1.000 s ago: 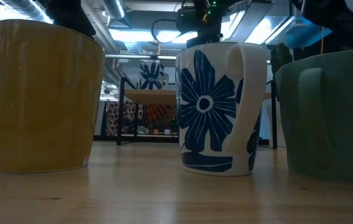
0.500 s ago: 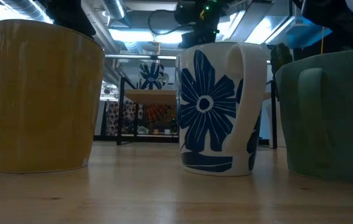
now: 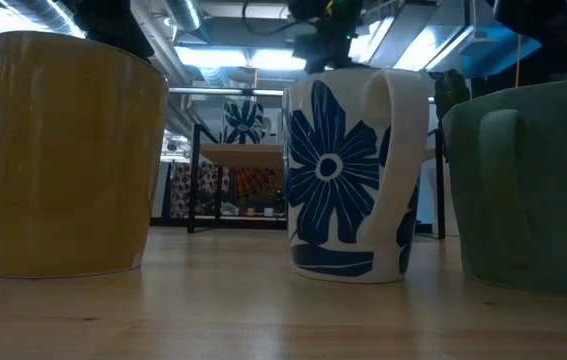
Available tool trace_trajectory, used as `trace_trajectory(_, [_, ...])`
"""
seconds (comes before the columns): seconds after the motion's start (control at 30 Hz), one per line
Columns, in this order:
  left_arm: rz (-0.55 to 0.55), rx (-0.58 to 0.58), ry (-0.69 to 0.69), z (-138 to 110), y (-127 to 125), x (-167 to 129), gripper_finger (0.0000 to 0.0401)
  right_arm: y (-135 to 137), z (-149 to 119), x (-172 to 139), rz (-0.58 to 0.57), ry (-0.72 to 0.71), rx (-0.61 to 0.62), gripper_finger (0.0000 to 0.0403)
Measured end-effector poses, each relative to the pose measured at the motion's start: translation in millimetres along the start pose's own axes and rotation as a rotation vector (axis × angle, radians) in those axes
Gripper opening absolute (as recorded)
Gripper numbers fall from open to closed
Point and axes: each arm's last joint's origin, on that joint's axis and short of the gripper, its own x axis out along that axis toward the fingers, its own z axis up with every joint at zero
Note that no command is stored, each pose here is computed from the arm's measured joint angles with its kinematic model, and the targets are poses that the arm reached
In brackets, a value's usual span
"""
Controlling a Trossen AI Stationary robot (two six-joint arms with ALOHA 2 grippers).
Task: Place coffee mugs
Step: Put the blue patterned mug on the shelf
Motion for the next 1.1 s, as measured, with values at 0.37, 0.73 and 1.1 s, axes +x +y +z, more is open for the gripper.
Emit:
trace_trajectory(0.37, [0.000,0.000,0.000,0,0,0,0.0153,14,39,-24,0.033,-0.336,0.064,0.0093])
trace_trajectory(0.73, [0.001,-0.002,0.000,0,0,0,0.0153,16,36,18,0.016,-0.242,0.090,0.0003])
trace_trajectory(1.1, [0.001,-0.005,0.000,0,0,0,0.0153,10,17,28,0.025,-0.209,0.156,0.0004])
